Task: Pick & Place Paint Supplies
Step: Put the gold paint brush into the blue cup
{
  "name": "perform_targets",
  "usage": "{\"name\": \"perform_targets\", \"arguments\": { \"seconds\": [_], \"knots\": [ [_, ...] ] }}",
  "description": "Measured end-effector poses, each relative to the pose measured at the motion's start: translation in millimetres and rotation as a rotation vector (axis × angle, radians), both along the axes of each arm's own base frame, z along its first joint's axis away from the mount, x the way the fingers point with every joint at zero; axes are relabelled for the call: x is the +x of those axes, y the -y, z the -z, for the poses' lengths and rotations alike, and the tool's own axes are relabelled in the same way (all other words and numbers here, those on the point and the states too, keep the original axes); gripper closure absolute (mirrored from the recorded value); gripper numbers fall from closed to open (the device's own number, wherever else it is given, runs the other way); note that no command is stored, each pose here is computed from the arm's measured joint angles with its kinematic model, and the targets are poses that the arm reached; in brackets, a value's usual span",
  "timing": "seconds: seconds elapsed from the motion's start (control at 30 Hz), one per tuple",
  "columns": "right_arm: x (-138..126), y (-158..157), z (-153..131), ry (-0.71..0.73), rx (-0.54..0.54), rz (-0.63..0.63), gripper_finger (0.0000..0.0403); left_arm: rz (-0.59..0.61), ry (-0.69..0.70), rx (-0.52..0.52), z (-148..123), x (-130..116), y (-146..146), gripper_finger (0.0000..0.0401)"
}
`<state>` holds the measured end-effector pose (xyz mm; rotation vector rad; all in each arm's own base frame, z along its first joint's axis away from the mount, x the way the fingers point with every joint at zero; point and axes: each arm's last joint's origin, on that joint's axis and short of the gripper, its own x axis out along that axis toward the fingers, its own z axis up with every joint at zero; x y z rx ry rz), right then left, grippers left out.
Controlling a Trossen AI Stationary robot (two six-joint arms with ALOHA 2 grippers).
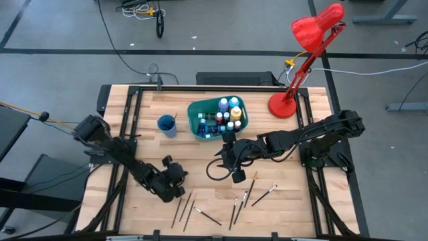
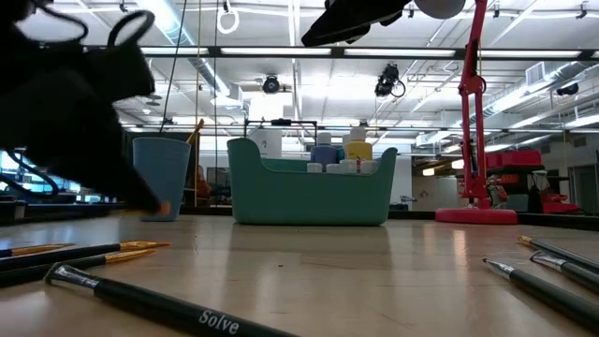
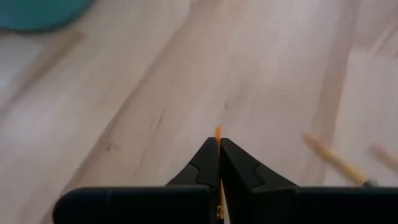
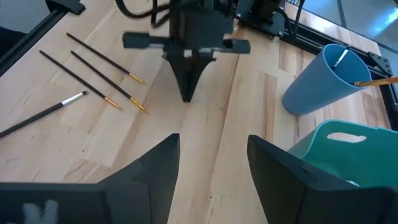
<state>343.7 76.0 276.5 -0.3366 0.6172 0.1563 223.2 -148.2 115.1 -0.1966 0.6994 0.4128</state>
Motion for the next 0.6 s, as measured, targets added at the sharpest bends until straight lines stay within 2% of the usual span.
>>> {"name": "perform_targets", "arguments": {
  "seconds": [0.13,0.23,0.33,0.47,0.6],
  "knots": [
    [0.0,0.1,0.0,0.0,0.0,0.001,0.0211,-0.017,0.097,0.006,-22.7,-0.9,-2.4,0.0393],
    [0.0,0.1,0.0,0.0,0.0,0.0,0.0211,-0.029,0.193,0.056,-46.0,-4.2,-6.1,0.0393],
    [0.0,0.1,0.0,0.0,0.0,0.0,0.0211,-0.06,0.295,0.15,-73.6,-10.6,-13.3,0.0393],
    [0.0,0.1,0.0,0.0,0.0,0.0,0.0211,-0.163,0.423,0.338,-113.9,-26.8,-26.1,0.0393],
    [0.0,0.0,0.0,0.0,0.0,0.0,0.0211,-0.266,0.456,0.488,-143.7,-43.2,-41.6,0.0393]
  ]
}}
